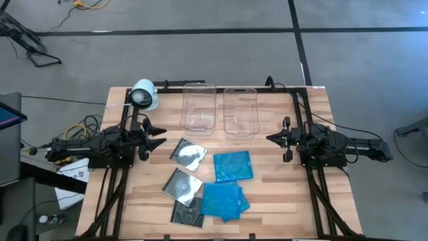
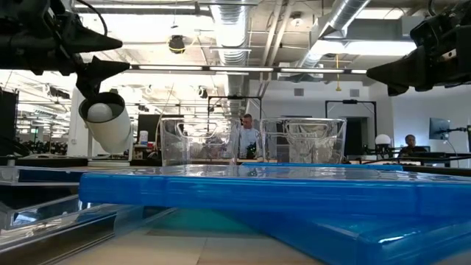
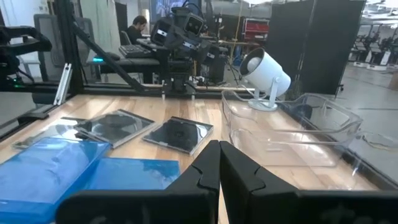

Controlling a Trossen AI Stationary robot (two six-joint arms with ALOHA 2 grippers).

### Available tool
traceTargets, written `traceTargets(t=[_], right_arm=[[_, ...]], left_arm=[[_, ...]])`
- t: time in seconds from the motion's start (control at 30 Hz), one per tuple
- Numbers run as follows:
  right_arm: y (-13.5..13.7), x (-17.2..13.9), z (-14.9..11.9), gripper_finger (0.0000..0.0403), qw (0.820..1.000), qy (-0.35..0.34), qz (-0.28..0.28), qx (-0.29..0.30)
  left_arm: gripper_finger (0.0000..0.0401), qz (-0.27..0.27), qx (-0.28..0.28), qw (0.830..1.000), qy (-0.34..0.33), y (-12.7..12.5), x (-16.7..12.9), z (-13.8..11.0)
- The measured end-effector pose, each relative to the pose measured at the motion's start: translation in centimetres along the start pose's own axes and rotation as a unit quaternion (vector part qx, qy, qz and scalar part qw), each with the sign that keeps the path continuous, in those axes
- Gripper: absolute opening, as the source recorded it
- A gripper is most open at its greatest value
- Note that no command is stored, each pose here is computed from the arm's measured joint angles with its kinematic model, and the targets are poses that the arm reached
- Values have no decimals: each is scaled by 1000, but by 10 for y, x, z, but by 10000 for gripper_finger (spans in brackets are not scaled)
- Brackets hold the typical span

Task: Pick & place jewel cases by type
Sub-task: Put the top blue CD case into the right transparent bin

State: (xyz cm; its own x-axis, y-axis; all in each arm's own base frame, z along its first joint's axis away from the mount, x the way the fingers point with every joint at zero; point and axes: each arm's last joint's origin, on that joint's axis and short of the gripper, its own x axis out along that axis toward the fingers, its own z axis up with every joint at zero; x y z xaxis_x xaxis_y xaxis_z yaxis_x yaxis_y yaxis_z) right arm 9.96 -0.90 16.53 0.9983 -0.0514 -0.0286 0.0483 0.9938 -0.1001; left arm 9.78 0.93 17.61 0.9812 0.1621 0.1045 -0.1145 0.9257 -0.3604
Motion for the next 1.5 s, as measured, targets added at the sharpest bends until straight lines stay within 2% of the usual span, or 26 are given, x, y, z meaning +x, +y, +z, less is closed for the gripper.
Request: traceTargets(t=[0.03,0.1,0.2,0.37,0.47,0.57,0.63,0.77,0.87,0.93,1.0,1.1,1.2,1.27,1.37,1.5], right_arm=[[0,0,1,0,1000,-8,0,14],[0,0,6,0,996,-33,5,79],[-1,-1,13,0,984,-69,2,163],[-3,-2,21,0,969,-109,-1,220],[-3,-2,21,0,966,-112,1,234],[-3,-2,21,0,965,-113,-1,235],[-4,-3,21,0,964,-116,-18,237],[-8,-3,21,0,958,-127,-88,242],[-12,-4,21,0,955,-131,-149,222],[-13,-5,21,0,947,-139,-165,239],[-13,-5,22,0,940,-148,-161,263],[-12,-5,24,0,941,-154,-142,265],[-12,-6,29,0,934,-181,-133,278],[-12,-7,31,0,933,-192,-126,277],[-11,-7,34,0,944,-198,-101,243],[-10,-8,37,0,948,-210,-79,227]], left_arm=[[231,5,0,1000,-3,0,0,0],[231,26,0,1000,-10,1,0,1],[231,82,8,996,-29,5,0,2],[231,167,52,984,-47,10,-2,2],[231,179,58,980,-60,10,-2,5],[231,145,34,987,-60,7,-2,6],[231,97,37,993,-58,4,-1,8],[231,-21,37,997,-67,-5,1,13],[231,-72,52,992,-84,-12,5,18],[231,-96,74,989,-86,-16,8,19],[231,-112,103,985,-76,-22,13,20],[231,-141,145,974,-100,-32,21,28],[231,-157,164,967,-118,-40,30,37],[231,-174,182,962,-103,-45,39,39],[231,-198,208,955,-68,-51,51,36],[231,-198,217,956,-22,-56,69,28]])
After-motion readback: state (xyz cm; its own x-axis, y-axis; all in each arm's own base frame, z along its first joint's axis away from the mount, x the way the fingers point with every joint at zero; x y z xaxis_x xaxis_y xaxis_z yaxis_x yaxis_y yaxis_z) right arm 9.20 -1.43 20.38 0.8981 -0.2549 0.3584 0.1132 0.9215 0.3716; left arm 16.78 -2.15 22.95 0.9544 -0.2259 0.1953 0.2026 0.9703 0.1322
